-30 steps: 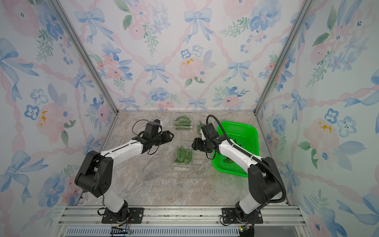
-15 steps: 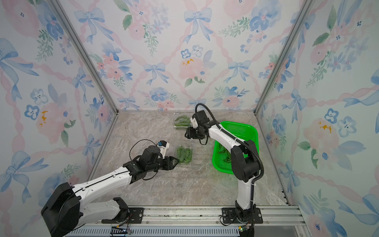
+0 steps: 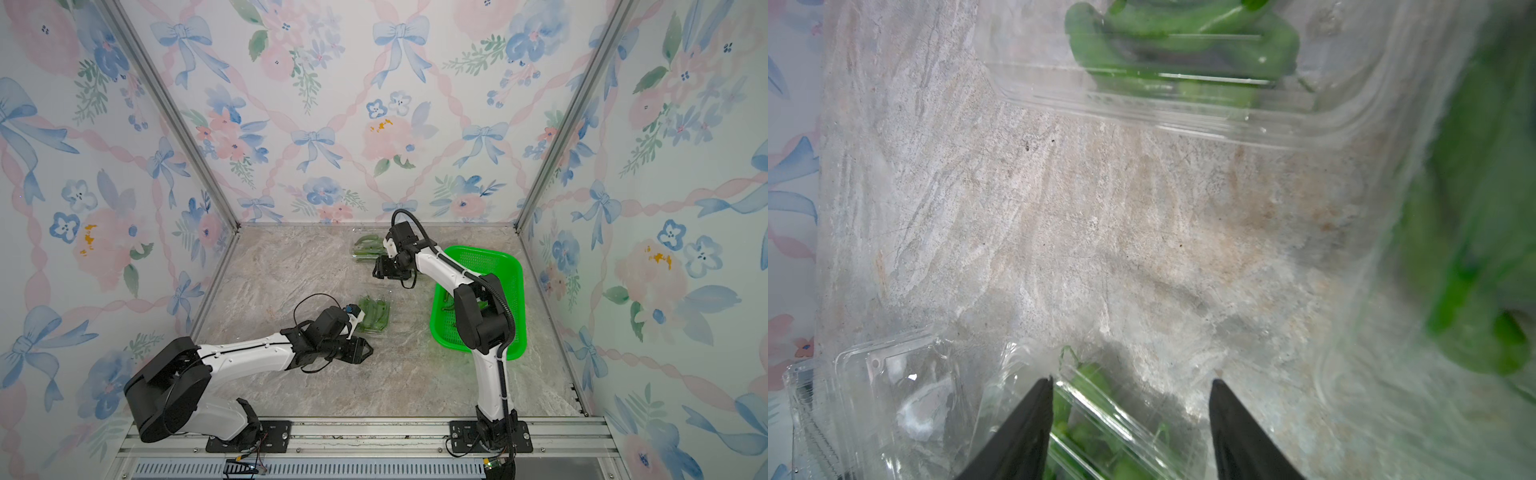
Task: Take small green peppers out of containers
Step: Adjust the packing box at the center of the board.
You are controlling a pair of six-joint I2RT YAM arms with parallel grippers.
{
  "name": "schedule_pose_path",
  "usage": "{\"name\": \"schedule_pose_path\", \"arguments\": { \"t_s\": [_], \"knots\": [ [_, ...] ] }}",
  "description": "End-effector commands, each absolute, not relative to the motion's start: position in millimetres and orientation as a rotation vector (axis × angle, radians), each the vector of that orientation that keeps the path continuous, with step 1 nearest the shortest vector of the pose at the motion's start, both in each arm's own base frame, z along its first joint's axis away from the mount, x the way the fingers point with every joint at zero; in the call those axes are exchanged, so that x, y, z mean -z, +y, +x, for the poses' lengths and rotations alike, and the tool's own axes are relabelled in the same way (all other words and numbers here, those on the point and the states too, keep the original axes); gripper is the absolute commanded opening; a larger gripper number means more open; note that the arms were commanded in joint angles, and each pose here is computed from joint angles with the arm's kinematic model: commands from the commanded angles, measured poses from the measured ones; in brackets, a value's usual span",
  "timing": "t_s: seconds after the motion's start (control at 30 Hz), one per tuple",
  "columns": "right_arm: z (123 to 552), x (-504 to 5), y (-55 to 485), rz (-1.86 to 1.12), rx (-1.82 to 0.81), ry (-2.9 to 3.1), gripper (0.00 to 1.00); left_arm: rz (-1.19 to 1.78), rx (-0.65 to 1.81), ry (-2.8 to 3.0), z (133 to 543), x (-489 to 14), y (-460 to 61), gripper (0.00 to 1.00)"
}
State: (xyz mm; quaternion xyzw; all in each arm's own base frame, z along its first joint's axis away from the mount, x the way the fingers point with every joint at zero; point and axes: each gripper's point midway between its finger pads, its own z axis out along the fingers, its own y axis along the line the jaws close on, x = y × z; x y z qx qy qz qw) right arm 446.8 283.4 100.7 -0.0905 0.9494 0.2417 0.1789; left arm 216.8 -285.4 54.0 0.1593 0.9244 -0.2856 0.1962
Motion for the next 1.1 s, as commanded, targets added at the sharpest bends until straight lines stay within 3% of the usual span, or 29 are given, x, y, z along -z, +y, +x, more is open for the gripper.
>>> {"name": "schedule_pose_path", "arguments": {
  "t_s": [0.0,0.6,1.07],
  "knots": [
    [443,-97,283,-0.273,-0.694,2.711,0.6,0.464,0.768,2.531,235,-67,-295,0.54],
    [419,-84,271,-0.23,-0.708,2.732,0.6,0.092,0.681,2.575,285,-56,-240,0.54],
    [359,-97,266,-0.247,-0.689,2.734,0.6,-0.071,0.618,2.562,337,-52,-216,0.54]
  ]
}}
